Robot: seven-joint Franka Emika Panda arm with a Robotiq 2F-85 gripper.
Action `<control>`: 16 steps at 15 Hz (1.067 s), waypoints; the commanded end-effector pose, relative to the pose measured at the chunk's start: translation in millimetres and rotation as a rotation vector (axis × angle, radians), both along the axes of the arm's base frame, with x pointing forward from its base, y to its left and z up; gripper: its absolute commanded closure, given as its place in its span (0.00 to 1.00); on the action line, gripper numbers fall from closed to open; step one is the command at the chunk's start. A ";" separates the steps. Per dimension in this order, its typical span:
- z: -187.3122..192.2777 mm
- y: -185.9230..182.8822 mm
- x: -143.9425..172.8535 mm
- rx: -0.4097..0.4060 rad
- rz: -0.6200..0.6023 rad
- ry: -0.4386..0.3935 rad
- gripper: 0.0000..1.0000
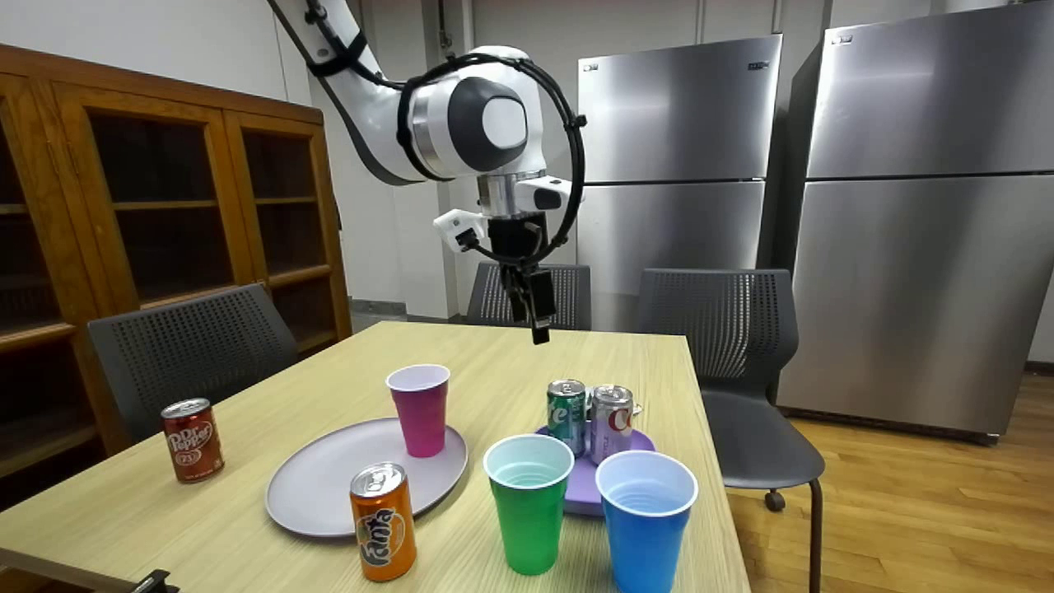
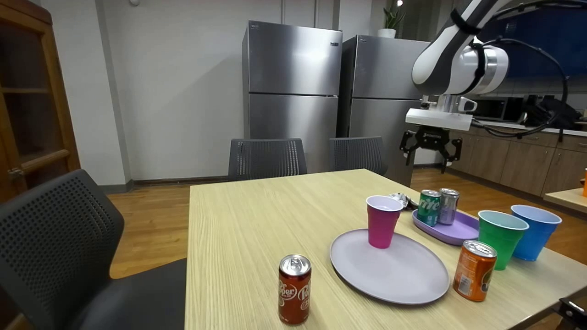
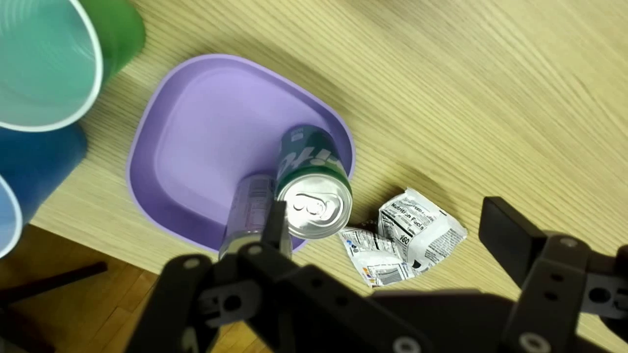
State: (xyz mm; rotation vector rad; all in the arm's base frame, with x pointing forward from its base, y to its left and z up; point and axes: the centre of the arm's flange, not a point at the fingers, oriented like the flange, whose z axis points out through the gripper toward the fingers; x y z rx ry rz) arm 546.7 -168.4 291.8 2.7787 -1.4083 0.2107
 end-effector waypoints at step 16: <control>-39.6 -1.0 -85.5 0.045 -0.031 0.132 0.00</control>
